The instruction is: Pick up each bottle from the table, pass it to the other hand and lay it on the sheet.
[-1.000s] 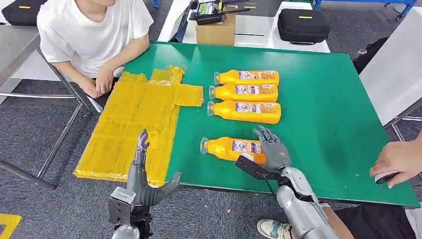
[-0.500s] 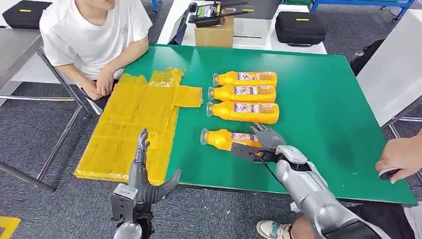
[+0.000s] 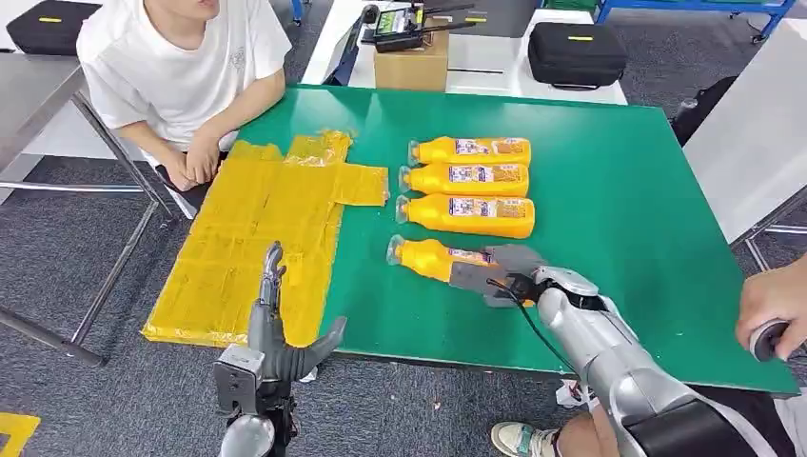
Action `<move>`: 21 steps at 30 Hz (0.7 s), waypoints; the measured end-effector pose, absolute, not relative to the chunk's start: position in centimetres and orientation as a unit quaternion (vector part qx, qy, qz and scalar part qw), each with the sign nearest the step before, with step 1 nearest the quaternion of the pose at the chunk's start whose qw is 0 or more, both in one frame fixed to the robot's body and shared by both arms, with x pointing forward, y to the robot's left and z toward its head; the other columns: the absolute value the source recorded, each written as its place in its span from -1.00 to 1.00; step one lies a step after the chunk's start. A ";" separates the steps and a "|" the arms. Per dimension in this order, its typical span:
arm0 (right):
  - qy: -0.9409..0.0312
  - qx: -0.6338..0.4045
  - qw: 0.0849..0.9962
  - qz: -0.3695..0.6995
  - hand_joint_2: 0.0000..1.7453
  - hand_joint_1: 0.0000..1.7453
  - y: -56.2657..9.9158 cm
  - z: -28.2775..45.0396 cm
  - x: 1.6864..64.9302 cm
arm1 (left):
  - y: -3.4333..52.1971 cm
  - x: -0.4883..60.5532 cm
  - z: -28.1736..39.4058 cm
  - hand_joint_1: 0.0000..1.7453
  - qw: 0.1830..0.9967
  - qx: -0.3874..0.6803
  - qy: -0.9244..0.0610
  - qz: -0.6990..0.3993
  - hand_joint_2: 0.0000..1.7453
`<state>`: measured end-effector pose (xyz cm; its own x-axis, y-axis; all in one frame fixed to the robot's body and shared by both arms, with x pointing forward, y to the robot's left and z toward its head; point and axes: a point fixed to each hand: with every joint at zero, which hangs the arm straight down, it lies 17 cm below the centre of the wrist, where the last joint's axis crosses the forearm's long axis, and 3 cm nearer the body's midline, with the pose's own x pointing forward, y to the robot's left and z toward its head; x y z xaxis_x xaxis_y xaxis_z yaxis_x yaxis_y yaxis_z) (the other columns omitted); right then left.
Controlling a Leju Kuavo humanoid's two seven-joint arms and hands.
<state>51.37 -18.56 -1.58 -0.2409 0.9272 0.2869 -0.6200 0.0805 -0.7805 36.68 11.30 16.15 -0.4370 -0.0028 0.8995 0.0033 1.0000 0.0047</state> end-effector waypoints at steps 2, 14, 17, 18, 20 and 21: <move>-0.467 -0.165 0.594 0.634 1.00 1.00 -17.9 -1.3 51.4 | 11.3 36.5 16.0 -1.00 0.531 0.000 -0.848 -0.003 1.00; -0.687 -0.005 0.595 0.417 1.00 1.00 -8.5 2.9 43.9 | 10.7 35.1 13.9 -1.00 0.581 -0.079 -0.809 0.031 -1.00; -0.734 0.014 0.578 0.357 1.00 1.00 -7.3 5.5 41.7 | 10.5 34.8 12.2 -1.00 0.620 -0.112 -0.774 0.054 -1.00; -0.748 0.020 0.571 0.336 1.00 1.00 -6.9 6.7 41.1 | 10.4 34.6 11.7 -1.00 0.630 -0.123 -0.764 0.062 -1.00; -0.775 0.033 0.555 0.300 1.00 1.00 -6.1 9.1 40.3 | 10.2 34.3 11.2 -1.00 0.639 -0.142 -0.753 0.071 -1.00; -0.786 0.038 0.546 0.287 1.00 1.00 -5.6 10.3 39.9 | 10.0 34.1 11.2 -1.00 0.641 -0.152 -0.749 0.074 -1.00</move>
